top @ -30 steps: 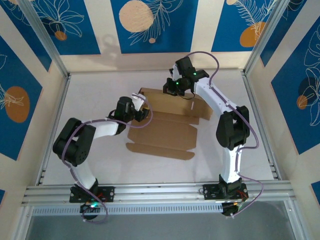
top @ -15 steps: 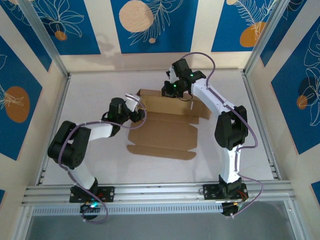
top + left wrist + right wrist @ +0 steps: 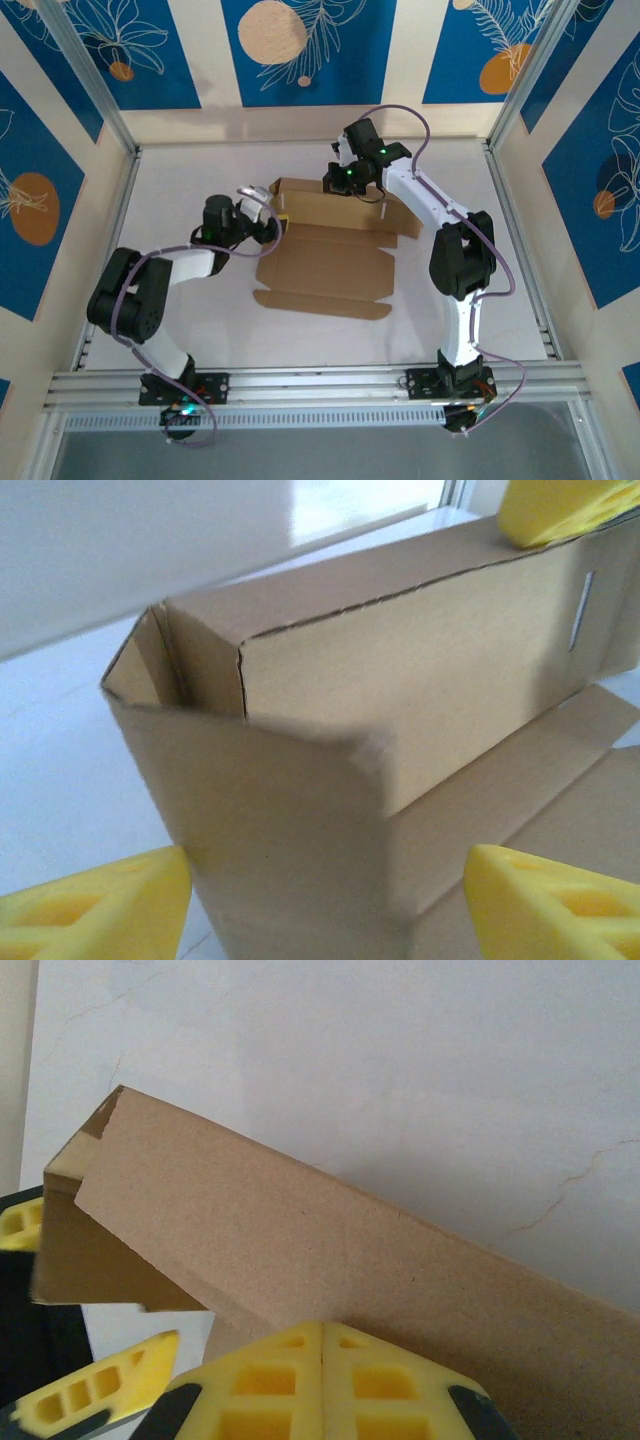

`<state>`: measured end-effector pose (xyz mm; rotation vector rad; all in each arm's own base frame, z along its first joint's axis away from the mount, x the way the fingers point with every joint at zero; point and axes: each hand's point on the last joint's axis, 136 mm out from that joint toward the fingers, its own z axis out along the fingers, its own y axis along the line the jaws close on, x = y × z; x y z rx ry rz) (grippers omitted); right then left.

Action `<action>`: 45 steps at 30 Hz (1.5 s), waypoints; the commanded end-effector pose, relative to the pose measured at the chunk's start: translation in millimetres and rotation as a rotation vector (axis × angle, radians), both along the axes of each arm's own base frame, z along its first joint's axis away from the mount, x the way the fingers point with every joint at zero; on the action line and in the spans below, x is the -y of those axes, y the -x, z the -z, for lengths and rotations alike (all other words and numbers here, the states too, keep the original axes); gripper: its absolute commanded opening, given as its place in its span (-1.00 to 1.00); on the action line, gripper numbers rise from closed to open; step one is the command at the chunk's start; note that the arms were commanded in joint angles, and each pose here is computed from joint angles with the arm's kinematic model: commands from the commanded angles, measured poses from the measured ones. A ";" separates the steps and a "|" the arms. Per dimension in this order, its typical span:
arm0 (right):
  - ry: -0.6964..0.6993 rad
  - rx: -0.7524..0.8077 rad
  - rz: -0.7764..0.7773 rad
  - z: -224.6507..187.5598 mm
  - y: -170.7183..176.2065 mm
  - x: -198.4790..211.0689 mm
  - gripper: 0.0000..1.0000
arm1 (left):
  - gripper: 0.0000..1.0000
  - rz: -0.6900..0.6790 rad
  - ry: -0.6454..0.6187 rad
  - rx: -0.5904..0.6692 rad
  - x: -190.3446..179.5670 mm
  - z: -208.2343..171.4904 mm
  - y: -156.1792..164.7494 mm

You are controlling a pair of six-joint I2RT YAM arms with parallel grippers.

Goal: Fold the paper box

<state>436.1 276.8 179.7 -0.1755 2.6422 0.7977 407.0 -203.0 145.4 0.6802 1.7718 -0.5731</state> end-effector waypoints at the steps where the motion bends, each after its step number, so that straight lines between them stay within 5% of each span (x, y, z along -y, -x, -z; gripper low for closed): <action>1: 0.030 -0.031 -0.026 11.2 12.6 -0.1 -0.97 | 0.43 0.012 0.054 0.095 -7.7 -26.0 7.7; 7: 0.024 -0.026 -0.030 9.6 13.1 -1.4 -0.98 | 0.43 -0.065 0.084 0.151 -29.4 -47.6 13.5; 16: 0.021 -0.027 -0.031 8.4 14.9 -1.8 -0.98 | 0.40 -0.253 0.313 0.201 -90.8 -88.5 -12.5; 21: 0.021 -0.023 -0.032 6.6 14.9 -2.3 -0.98 | 0.31 -0.417 0.271 0.068 -127.0 -64.8 -46.1; 29: 0.022 -0.023 -0.039 5.0 13.7 -7.7 -0.98 | 0.24 -0.270 -0.003 -0.197 -96.1 2.3 -58.4; 45: 0.022 -0.021 -0.038 2.7 13.3 -9.3 -0.98 | 0.26 0.032 -0.206 -0.207 -14.5 18.2 -13.2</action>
